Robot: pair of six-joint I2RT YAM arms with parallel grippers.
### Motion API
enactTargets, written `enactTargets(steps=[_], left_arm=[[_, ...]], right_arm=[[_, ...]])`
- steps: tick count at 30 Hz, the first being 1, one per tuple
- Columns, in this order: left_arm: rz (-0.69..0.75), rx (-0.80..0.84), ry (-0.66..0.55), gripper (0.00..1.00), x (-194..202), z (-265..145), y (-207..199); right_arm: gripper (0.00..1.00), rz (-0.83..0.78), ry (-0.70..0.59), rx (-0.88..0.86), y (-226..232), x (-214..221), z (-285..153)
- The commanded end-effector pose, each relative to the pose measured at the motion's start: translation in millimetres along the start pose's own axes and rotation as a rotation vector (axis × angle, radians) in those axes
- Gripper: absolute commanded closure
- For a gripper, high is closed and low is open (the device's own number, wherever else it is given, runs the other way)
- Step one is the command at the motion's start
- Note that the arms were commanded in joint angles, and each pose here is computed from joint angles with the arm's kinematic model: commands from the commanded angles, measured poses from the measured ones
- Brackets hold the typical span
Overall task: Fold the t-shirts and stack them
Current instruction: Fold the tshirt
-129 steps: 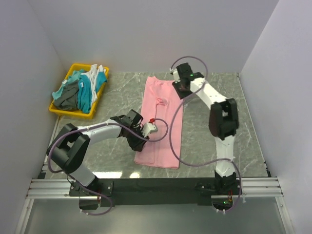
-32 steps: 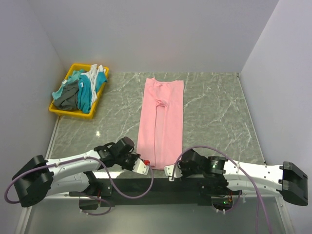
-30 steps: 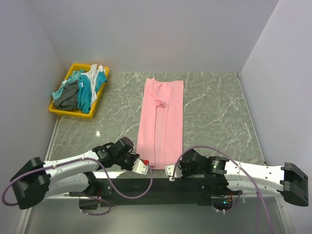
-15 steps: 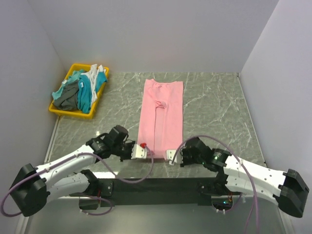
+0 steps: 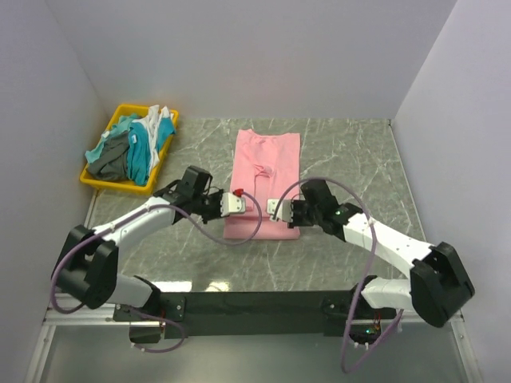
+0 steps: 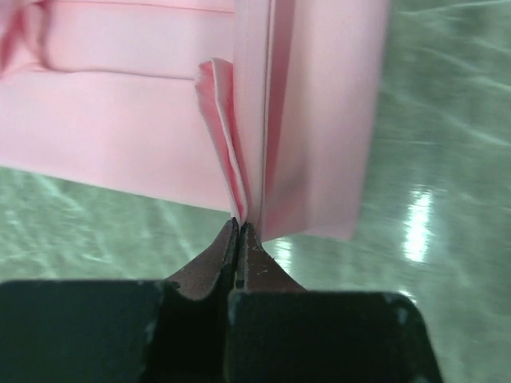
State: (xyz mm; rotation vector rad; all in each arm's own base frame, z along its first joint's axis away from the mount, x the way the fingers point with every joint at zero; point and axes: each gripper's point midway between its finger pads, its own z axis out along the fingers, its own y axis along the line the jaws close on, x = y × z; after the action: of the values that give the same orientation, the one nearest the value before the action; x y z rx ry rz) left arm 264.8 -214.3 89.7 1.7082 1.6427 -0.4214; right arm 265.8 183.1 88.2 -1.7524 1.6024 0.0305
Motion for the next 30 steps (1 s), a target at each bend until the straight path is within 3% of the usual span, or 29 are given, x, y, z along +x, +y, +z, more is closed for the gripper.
enactTargets(steps=[1,13,30], left_arm=[[0.101,-0.081,-0.056,0.99,-20.0,-3.3,46.8],[0.133,-0.131,-0.025,0.99,-6.0,23.3,127.3],[0.134,-0.146,-0.015,0.96,8.0,48.4,162.5]], right_arm=[[1.00,-0.045,-0.052,0.070,-46.1,-13.3,5.4],[1.00,-0.021,-0.017,0.100,-120.3,7.0,33.4],[1.00,0.010,0.050,0.073,-123.1,39.4,53.7]])
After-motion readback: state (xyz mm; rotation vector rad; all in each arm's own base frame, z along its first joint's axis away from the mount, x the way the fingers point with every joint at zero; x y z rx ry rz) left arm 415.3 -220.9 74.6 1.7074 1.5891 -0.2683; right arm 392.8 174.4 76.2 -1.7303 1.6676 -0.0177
